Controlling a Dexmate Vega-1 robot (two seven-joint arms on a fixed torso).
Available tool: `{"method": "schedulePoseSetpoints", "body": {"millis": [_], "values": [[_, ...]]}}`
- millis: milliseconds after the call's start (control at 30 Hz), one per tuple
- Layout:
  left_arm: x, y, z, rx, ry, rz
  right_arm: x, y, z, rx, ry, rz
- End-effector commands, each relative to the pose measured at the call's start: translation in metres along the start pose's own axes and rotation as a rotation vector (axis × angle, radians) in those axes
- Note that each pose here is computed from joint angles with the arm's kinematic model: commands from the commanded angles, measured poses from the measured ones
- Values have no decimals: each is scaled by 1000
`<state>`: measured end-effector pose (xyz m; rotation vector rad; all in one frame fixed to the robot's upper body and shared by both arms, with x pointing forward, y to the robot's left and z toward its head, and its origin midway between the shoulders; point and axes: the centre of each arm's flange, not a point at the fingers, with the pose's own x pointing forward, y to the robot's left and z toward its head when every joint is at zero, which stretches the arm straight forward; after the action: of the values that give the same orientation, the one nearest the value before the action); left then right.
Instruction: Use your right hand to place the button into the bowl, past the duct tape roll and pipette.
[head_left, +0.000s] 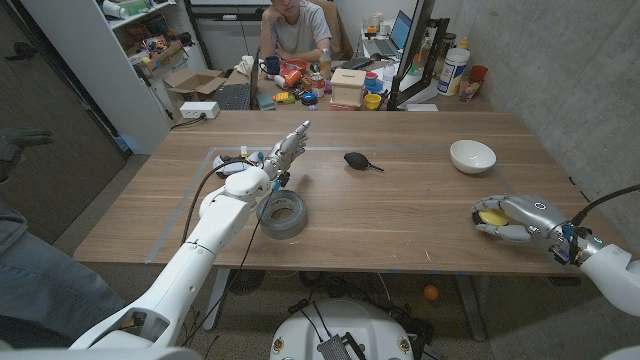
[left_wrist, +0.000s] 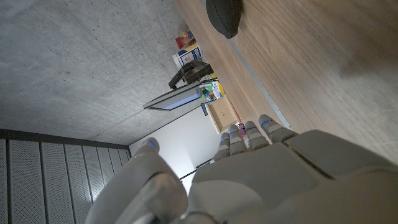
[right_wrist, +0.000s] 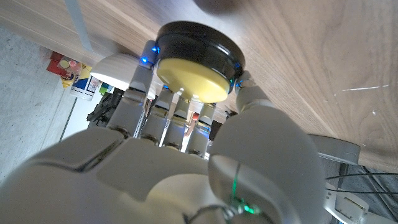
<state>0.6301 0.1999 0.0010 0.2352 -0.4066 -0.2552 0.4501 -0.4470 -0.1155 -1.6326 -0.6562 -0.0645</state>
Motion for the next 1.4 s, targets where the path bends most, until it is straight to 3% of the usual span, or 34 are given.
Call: {"method": "schedulePoseSetpoints", "body": {"millis": [33, 233, 467, 1133, 1400], "values": [[-3, 8, 7, -1, -26, 8, -3, -19, 9, -50, 3, 18], [-3, 13, 13, -7, -52, 13, -2, -26, 15, -79, 7, 24], [-2, 12, 8, -20, -51, 6, 2, -33, 18, -85, 4, 26], [-7, 19, 1, -39, -53, 21, 9, -65, 11, -117, 33, 14], [-10, 22, 8, -39, -76, 27, 13, -73, 8, -111, 48, 8]]}}
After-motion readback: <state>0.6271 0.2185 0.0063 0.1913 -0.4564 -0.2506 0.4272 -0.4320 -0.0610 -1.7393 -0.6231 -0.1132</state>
